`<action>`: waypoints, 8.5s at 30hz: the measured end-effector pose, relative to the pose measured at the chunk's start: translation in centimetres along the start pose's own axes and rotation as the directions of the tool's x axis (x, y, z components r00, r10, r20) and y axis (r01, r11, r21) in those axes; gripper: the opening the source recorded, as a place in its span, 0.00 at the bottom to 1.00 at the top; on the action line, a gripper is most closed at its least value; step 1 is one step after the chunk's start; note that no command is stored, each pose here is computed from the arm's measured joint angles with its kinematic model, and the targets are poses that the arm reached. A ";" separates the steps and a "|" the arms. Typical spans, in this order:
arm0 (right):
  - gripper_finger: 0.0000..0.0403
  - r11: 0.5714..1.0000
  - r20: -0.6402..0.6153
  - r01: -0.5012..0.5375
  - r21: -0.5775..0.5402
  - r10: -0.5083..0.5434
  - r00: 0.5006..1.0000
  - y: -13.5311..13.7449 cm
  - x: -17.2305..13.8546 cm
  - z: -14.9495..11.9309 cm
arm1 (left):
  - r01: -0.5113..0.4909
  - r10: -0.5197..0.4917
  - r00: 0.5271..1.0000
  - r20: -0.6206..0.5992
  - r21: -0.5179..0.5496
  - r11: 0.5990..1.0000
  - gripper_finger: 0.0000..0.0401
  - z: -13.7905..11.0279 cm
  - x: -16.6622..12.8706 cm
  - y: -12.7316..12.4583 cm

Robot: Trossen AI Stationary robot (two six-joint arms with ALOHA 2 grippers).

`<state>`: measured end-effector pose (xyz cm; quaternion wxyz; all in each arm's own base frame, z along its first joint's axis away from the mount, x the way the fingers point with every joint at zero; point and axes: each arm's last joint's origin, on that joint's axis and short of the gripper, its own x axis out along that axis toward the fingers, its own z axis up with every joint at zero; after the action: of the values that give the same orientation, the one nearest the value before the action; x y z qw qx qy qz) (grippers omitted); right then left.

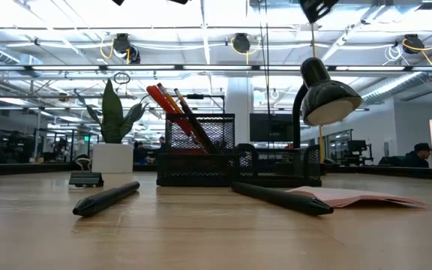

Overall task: Pick and place office supplies into organizer
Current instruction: Put the right black pen into the desk organizer

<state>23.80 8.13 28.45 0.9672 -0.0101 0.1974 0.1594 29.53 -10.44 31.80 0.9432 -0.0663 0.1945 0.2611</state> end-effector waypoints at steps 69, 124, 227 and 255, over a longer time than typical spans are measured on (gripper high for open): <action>0.16 0.989 -0.055 0.138 0.044 -0.136 0.989 5.9 4.8 3.0 | -0.289 0.291 0.931 -0.218 0.045 0.956 0.13 -5.2 -5.6 3.0; 0.16 0.876 -0.447 0.273 0.399 -0.074 0.892 4.2 13.8 0.6 | -0.147 0.153 0.978 -0.142 0.054 0.988 0.13 -5.1 -12.3 5.0; 0.37 0.544 -0.713 0.603 0.584 -0.012 0.701 -0.3 19.8 -8.1 | -0.131 0.137 0.973 -0.188 0.045 0.990 0.13 -5.2 -12.3 4.8; 0.29 0.483 -0.774 0.699 0.527 -0.066 0.629 0.2 20.2 -10.1 | -0.112 0.116 0.976 -0.184 0.037 0.993 0.13 -5.2 -12.3 4.5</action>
<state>37.51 13.67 11.41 0.7322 0.3189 0.5667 -0.2023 15.83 -13.51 31.87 0.9052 -0.0668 0.2884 0.3048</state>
